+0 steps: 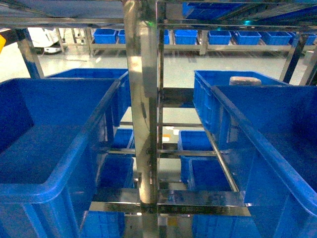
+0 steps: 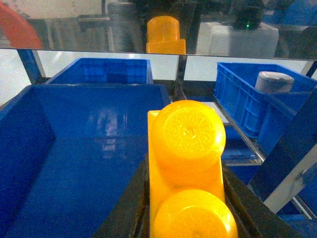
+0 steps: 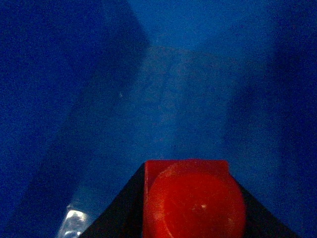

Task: Sort and place red and yellow blocks in left bins

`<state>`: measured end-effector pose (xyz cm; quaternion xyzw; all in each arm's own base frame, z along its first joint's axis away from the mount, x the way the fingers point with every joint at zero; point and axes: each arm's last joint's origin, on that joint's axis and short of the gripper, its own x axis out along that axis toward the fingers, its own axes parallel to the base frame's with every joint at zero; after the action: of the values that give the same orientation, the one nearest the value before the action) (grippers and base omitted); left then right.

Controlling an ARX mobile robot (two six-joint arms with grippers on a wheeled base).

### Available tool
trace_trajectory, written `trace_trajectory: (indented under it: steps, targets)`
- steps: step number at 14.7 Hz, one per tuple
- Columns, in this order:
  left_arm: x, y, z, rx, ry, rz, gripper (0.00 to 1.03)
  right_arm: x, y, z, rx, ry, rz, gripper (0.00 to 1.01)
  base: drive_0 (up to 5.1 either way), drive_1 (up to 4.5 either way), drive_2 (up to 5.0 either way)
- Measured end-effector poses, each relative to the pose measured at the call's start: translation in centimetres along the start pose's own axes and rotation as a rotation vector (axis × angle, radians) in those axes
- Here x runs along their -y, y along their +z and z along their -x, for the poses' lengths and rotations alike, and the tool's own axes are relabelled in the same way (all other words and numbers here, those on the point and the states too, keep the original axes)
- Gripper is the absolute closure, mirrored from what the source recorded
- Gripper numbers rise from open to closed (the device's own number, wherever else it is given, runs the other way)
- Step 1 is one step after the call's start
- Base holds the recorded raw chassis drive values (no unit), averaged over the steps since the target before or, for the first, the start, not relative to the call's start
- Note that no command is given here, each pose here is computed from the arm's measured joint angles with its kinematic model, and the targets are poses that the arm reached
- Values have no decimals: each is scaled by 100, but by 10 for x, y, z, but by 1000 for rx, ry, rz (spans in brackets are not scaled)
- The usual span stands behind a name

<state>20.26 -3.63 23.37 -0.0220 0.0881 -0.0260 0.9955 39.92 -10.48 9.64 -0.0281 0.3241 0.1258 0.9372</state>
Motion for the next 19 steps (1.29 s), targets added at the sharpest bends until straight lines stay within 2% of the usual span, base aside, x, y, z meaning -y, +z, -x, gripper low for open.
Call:
trace_trajectory:
  steps: [3,5,6,8,11,15,16,17,18,19]
  targets:
    - [0,0,0,0,0,0,76,5,2,1,20,-8,10,34,0,0,0]
    - [0,0,0,0,0,0,76,5,5,1,62,-15,33,14,0,0,0]
    - [0,0,0,-1,0,0,76,4,4,3,73,-19,24,2,0,0,0]
    - [0,0,0,0,1,0,76,-1,3,12,112,-37,2,4,0,0,0]
    - [0,0,0,0,0,0,76,-11,2,39,206,-80,-3,3,0,0,0]
    - [0,0,0,0,0,0,76,-37,-25,90,291,-137,23,3,0,0,0]
    - [0,0,0,0,0,0,76,-45,-29,110,349,-167,47,3,0,0,0]
    - [0,0,0,0,0,0,76,-54,-30,130,416,-229,73,3,0,0,0]
    - [0,0,0,0,0,0,76,-61,-30,149,476,-291,71,3,0,0,0]
    - [0,0,0,0,0,0,76,-67,-33,166,502,-314,53,3,0,0,0]
